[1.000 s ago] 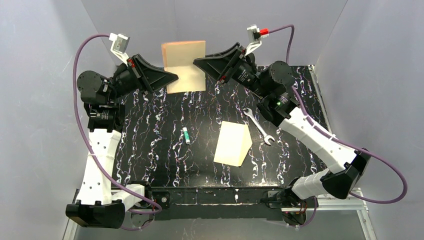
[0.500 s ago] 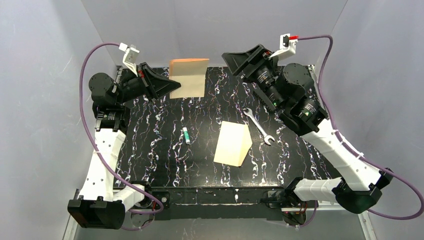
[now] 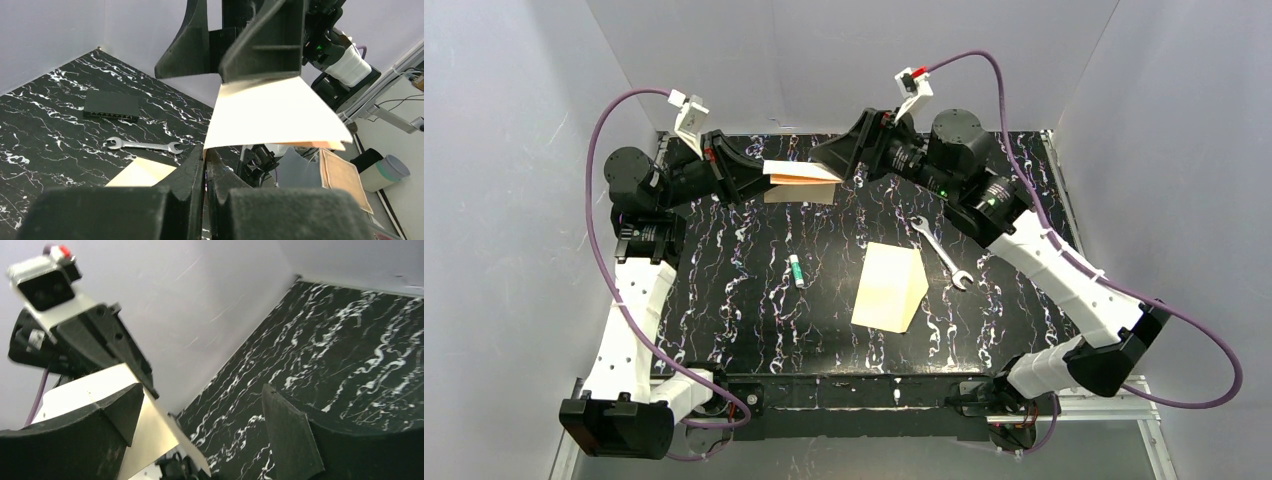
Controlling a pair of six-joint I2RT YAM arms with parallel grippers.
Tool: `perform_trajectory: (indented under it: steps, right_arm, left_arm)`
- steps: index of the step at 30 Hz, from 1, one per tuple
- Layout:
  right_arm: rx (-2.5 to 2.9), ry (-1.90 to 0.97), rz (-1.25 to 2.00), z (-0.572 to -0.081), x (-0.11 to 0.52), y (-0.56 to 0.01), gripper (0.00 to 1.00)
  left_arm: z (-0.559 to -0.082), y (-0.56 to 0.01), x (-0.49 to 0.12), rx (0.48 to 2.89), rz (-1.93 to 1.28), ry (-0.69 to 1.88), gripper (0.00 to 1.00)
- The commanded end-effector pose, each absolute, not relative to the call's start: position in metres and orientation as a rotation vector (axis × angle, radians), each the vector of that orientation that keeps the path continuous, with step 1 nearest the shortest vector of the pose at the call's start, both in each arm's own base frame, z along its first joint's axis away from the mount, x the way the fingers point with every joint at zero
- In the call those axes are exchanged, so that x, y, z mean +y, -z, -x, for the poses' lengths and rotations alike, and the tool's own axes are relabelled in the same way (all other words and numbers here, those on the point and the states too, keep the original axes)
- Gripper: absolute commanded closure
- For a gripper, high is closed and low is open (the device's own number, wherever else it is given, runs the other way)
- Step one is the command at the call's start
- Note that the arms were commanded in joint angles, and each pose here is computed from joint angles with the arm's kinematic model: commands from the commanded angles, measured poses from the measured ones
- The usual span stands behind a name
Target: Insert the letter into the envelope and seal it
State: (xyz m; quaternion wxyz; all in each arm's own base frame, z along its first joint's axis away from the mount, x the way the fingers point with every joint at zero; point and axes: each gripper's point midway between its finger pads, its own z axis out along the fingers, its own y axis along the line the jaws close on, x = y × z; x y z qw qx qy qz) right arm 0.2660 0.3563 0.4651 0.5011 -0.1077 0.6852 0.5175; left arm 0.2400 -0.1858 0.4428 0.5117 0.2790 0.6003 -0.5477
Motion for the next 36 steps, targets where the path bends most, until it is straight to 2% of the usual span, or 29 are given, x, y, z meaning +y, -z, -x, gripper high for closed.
perform_trajectory:
  steps: [1,6,12,16,24,29,34,36]
  right_arm:
    - [1.527,-1.392,0.446,-0.234,0.365,-0.486,0.04]
    - [1.465,-1.418,0.469,-0.226,0.363,-0.487,0.12]
    - [1.406,-1.46,0.49,-0.221,0.363,-0.493,0.42]
    - [1.316,-1.533,0.496,-0.211,0.361,-0.508,0.53]
    - [1.159,-1.694,0.498,-0.186,0.352,-0.531,0.6]
    - [1.122,-1.75,0.505,-0.179,0.351,-0.538,0.76]
    - [1.117,-1.791,0.531,-0.174,0.353,-0.541,0.81]
    - [1.109,-1.799,0.512,-0.175,0.353,-0.545,0.92]
  left_arm:
    - [-0.23,-0.46,-0.187,1.41,-0.711,1.33,1.0]
    - [-0.224,-0.471,-0.189,1.431,-0.727,1.39,1.0]
    - [-0.216,-0.477,-0.19,1.43,-0.761,1.411,1.0]
    - [-0.211,-0.482,-0.189,1.417,-0.777,1.405,1.0]
    - [-0.212,-0.494,-0.189,1.4,-0.766,1.396,1.0]
    - [-0.214,-0.499,-0.189,1.39,-0.756,1.385,1.0]
    - [-0.22,-0.51,-0.188,1.367,-0.712,1.361,1.0]
    - [-0.218,-0.514,-0.188,1.358,-0.715,1.357,1.0]
